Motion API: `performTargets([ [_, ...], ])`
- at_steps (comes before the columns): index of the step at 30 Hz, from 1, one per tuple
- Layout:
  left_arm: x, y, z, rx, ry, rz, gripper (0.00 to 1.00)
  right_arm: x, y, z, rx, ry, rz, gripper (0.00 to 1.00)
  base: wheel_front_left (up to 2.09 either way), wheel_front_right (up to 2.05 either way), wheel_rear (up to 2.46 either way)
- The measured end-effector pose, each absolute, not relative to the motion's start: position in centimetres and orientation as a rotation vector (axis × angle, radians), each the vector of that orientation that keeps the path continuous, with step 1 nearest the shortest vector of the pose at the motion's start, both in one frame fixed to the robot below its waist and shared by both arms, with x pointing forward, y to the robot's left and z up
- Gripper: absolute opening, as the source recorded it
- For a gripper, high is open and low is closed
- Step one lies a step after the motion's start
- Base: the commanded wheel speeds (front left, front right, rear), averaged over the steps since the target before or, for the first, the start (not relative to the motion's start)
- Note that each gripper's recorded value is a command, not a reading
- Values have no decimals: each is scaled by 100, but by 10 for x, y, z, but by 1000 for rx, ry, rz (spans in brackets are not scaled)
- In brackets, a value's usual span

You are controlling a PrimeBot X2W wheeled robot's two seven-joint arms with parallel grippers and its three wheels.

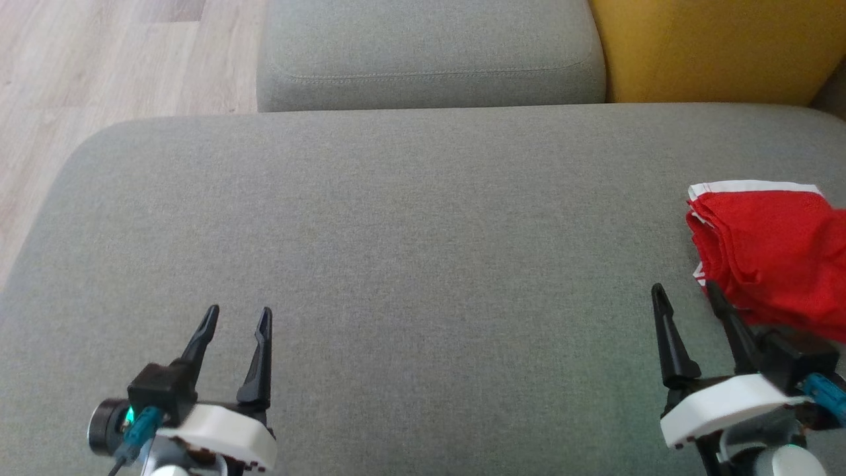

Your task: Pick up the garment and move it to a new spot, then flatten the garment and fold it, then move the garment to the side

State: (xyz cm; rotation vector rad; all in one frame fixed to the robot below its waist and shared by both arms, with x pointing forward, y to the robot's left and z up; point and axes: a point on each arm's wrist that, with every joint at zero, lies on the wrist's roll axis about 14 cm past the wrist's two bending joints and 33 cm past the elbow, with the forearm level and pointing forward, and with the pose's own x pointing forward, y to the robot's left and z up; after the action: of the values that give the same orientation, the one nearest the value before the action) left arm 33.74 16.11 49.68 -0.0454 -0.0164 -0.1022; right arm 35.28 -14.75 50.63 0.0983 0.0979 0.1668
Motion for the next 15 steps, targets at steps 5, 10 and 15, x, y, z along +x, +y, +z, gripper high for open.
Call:
performTargets([
  [5,337,160,496,-45,-14,-105,100,353,-148,506,98,99,166,100,0,0,0],
  [10,337,161,496,-42,-13,-100,100,353,-147,506,98,100,168,100,0,0,0],
  [15,332,159,480,-45,38,-99,0,349,-147,489,101,151,166,0,0,0,0],
])
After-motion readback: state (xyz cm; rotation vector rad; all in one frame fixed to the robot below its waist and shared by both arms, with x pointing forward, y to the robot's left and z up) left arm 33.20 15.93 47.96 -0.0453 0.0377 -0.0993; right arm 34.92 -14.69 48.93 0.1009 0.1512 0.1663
